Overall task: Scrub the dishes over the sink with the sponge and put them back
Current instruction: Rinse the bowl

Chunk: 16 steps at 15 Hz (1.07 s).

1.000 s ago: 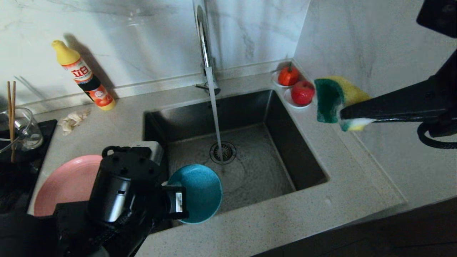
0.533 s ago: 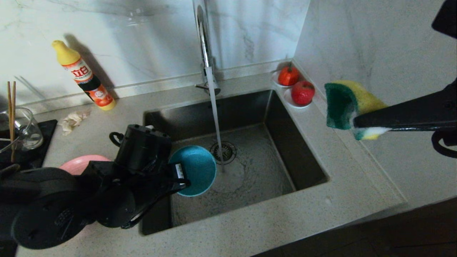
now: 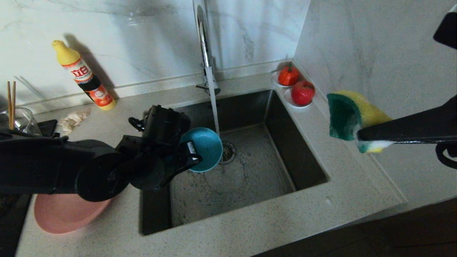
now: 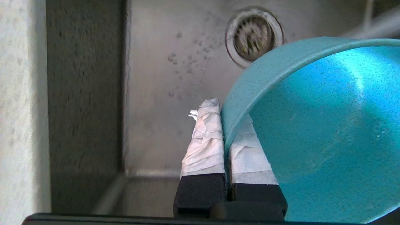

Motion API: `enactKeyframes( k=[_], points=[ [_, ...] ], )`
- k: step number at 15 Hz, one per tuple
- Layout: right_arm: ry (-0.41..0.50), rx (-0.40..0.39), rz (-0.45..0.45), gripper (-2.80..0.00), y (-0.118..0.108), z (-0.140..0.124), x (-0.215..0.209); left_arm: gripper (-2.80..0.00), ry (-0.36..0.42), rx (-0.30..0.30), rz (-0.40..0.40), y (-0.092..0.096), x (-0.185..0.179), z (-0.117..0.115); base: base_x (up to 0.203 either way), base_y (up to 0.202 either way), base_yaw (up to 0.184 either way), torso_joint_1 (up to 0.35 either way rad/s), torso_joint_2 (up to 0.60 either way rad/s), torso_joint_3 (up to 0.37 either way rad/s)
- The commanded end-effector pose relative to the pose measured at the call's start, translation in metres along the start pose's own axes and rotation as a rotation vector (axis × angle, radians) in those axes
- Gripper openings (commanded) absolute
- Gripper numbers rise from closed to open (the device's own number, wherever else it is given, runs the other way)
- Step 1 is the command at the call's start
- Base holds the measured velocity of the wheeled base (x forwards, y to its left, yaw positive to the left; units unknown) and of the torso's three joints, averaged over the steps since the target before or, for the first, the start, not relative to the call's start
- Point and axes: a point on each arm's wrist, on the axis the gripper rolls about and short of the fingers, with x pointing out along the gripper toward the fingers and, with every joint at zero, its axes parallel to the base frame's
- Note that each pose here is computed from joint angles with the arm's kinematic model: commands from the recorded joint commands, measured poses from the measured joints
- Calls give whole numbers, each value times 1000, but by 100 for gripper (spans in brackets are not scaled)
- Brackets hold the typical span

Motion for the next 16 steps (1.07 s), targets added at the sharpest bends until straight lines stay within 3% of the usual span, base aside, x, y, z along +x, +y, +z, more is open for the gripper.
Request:
enactKeyframes(
  k=[1, 4, 11, 16],
  points=[
    [2, 1, 5, -280, 1, -1, -2, -280, 3, -13, 37, 3, 18, 0, 0, 0, 0, 0, 0, 0],
    [2, 1, 5, -280, 1, -1, -2, -280, -19, -68, 41, 2, 25, 9, 0, 0, 0, 0, 0, 0],
    [0, 0, 6, -280, 2, -3, -4, -280, 32, -178, -35, -13, 39, 18, 0, 0, 0, 0, 0, 0],
    [18, 9, -4, -280, -3, -8, -1, -280, 22, -194, -43, -19, 50, 23, 0, 0, 0, 0, 0, 0]
  ],
)
